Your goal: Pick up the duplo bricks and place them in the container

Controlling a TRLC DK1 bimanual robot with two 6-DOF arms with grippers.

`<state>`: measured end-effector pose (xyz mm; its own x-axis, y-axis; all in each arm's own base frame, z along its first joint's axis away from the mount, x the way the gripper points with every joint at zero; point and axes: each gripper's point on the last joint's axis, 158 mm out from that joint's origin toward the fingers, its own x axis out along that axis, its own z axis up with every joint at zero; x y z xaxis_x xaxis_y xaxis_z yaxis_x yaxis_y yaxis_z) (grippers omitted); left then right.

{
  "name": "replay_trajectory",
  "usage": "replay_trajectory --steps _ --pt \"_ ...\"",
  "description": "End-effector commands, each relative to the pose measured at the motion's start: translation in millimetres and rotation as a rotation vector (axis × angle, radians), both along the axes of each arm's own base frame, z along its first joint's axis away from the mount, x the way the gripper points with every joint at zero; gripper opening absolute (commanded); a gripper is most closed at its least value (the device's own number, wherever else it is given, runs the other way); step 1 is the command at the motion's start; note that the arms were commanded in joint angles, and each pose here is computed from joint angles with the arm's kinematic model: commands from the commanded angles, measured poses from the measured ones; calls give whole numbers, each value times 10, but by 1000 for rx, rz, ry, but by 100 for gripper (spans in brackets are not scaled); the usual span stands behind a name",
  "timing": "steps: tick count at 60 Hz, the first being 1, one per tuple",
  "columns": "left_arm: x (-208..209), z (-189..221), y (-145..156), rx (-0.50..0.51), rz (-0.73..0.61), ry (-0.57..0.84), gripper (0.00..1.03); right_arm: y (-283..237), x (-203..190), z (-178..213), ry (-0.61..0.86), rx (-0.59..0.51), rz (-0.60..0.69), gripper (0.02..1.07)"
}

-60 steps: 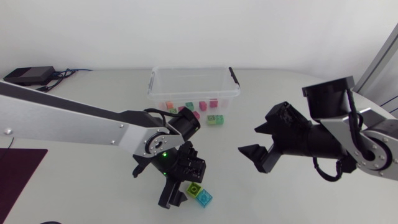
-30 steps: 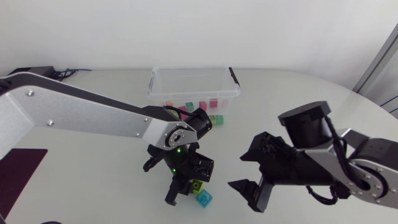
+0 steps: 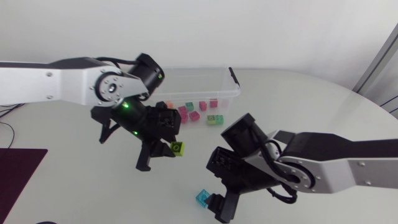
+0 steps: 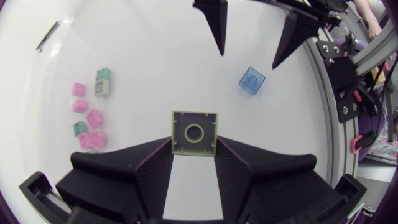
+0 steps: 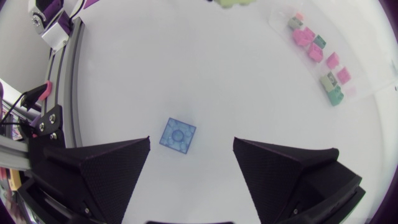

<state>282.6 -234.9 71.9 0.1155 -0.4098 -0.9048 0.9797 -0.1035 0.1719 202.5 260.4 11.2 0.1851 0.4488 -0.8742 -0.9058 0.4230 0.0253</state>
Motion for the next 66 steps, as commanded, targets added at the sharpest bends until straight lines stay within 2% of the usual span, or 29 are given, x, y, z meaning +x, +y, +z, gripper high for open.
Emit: replay_trajectory --steps 1,9,19,26,32,47,54,66 --pt "-44 118 140 -35 43 5 21 92 -23 -71 47 -36 -18 98" --pt "22 341 316 -92 108 -35 21 168 -103 -192 98 -90 1 93" --pt "23 516 419 -135 145 -69 21 170 -164 -283 140 -141 10 92" --pt "94 630 412 -172 177 -81 21 140 -148 -323 156 -185 3 81" --pt "296 819 351 -242 244 -128 21 140 -136 -374 167 -210 0 67" --pt "596 1075 305 -344 337 -205 22 50 -161 -528 192 -273 -2 31" --pt "901 1219 264 -424 419 -239 22 -15 -57 -358 166 -242 -36 31" --pt "1387 1172 121 -457 502 -218 23 -188 252 128 94 -159 -123 31"
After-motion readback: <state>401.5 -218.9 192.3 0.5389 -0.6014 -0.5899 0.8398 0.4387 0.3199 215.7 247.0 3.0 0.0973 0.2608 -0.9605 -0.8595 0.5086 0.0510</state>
